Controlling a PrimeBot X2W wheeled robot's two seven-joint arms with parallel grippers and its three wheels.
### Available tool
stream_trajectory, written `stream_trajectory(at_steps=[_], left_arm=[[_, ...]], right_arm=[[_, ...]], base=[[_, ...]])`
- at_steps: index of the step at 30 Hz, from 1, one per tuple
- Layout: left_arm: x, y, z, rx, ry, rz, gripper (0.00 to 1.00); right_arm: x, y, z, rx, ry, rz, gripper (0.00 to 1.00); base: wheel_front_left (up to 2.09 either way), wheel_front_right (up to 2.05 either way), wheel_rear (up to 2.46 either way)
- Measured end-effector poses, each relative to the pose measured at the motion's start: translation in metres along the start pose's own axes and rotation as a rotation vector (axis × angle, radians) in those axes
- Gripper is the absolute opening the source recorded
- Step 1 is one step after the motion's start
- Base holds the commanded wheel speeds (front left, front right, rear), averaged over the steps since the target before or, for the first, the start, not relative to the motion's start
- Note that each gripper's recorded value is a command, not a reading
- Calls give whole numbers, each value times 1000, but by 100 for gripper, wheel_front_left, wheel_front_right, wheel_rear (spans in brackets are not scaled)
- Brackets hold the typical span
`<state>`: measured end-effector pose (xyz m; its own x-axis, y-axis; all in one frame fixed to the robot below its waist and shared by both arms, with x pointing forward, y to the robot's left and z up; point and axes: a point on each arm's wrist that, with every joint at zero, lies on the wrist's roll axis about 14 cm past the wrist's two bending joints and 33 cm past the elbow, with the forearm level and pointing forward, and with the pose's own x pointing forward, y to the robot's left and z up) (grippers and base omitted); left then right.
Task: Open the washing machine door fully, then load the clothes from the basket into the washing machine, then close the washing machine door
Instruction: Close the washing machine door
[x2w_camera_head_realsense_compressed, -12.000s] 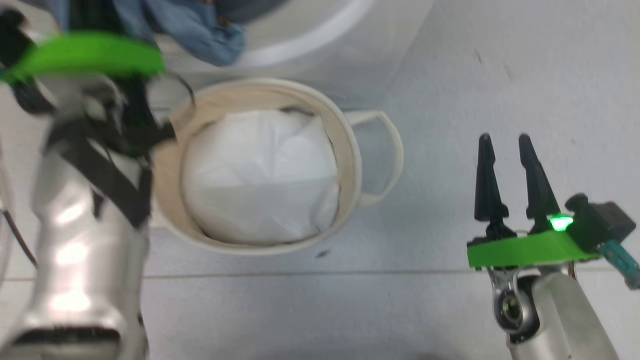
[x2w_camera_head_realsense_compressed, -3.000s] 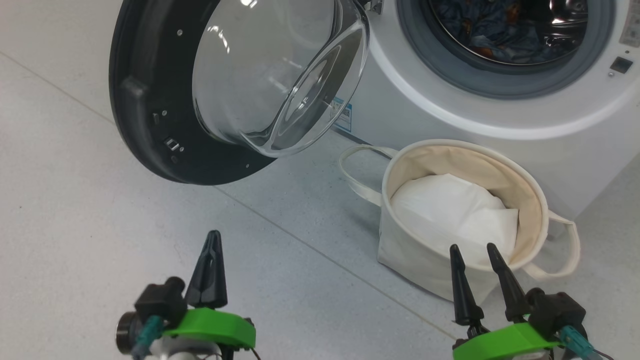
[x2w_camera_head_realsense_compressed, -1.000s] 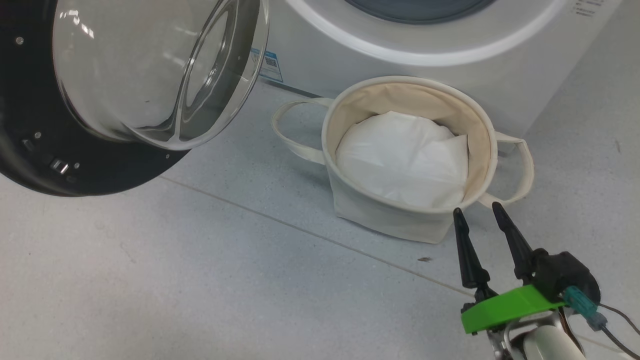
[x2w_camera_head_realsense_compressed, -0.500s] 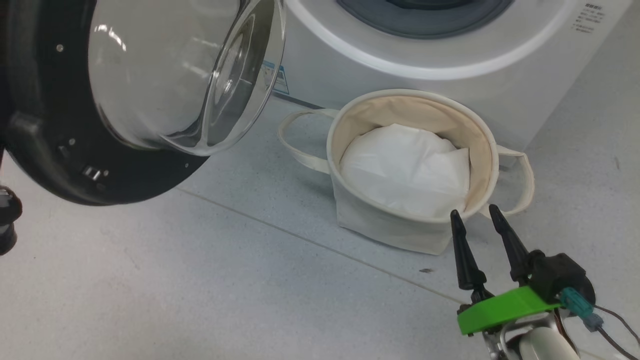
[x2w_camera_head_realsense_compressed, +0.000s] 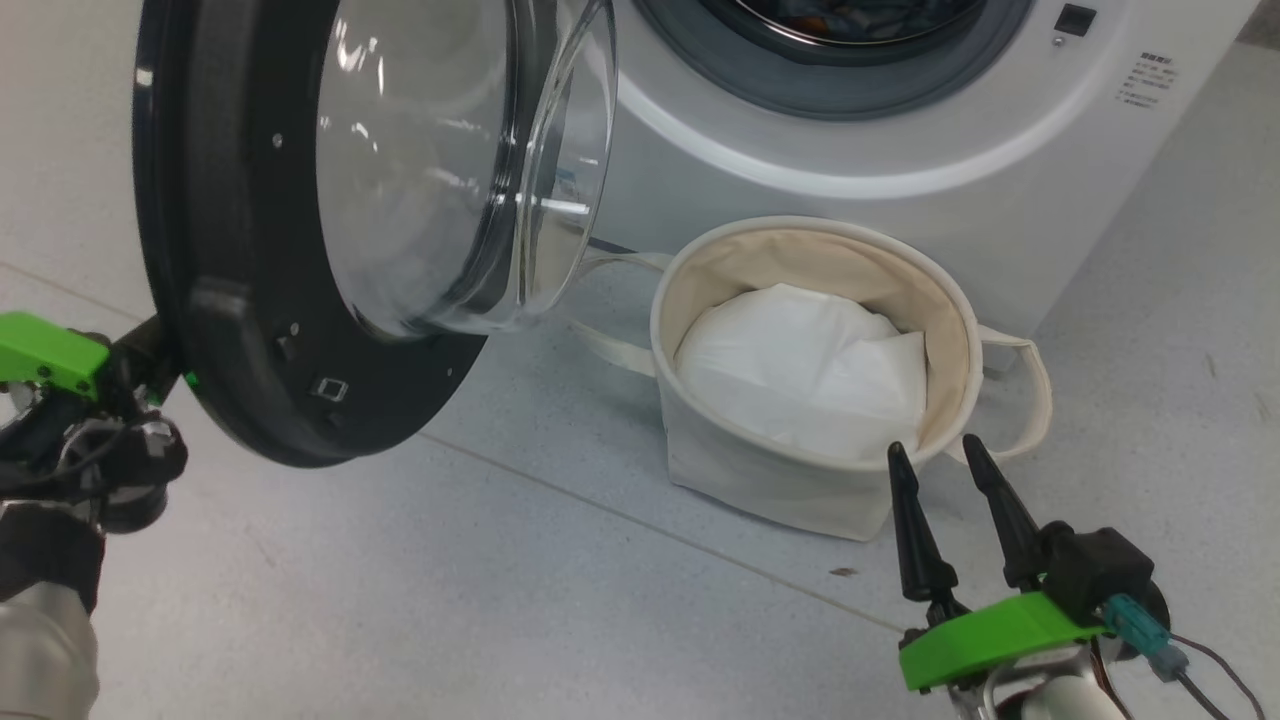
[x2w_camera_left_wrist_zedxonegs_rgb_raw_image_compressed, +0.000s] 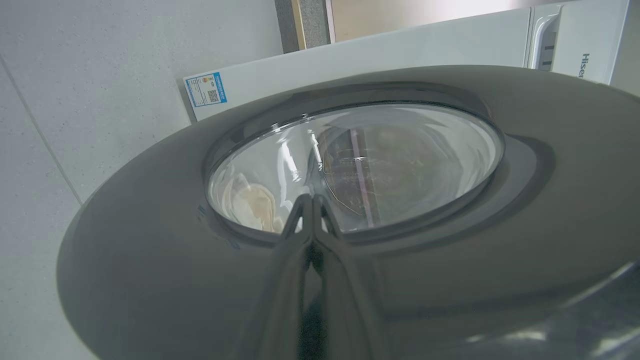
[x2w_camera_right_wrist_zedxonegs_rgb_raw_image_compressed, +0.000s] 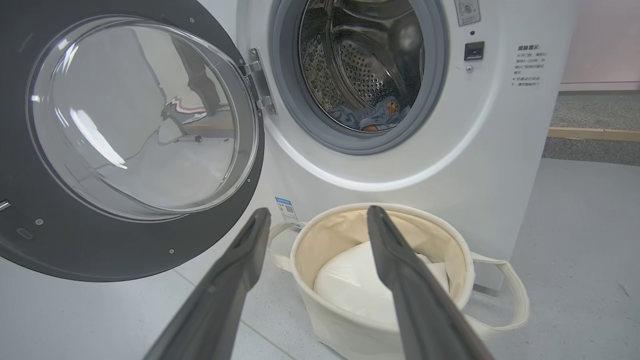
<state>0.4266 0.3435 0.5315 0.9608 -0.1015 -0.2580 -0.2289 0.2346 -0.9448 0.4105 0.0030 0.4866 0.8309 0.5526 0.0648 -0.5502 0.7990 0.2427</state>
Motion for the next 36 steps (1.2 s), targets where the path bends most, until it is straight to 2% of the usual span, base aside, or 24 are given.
stream_trajectory(at_steps=[7,23,28,36], left_arm=[[9,-9,-44,-4,123,-43,0],[29,-44,-176,-71,464,-186,0],[38,-52,-206,-79,534,-201,0],[68,-65,-254,-106,637,-214,0]], right_arm=[[-9,1,5,2,-10,-18,100],[-42,-16,16,-10,-30,-115,100],[-51,-27,19,-7,-39,-160,100],[-69,-72,27,-11,-67,-306,100]], base=[[0,0,0],[0,0,0],[0,0,0],[0,0,0]])
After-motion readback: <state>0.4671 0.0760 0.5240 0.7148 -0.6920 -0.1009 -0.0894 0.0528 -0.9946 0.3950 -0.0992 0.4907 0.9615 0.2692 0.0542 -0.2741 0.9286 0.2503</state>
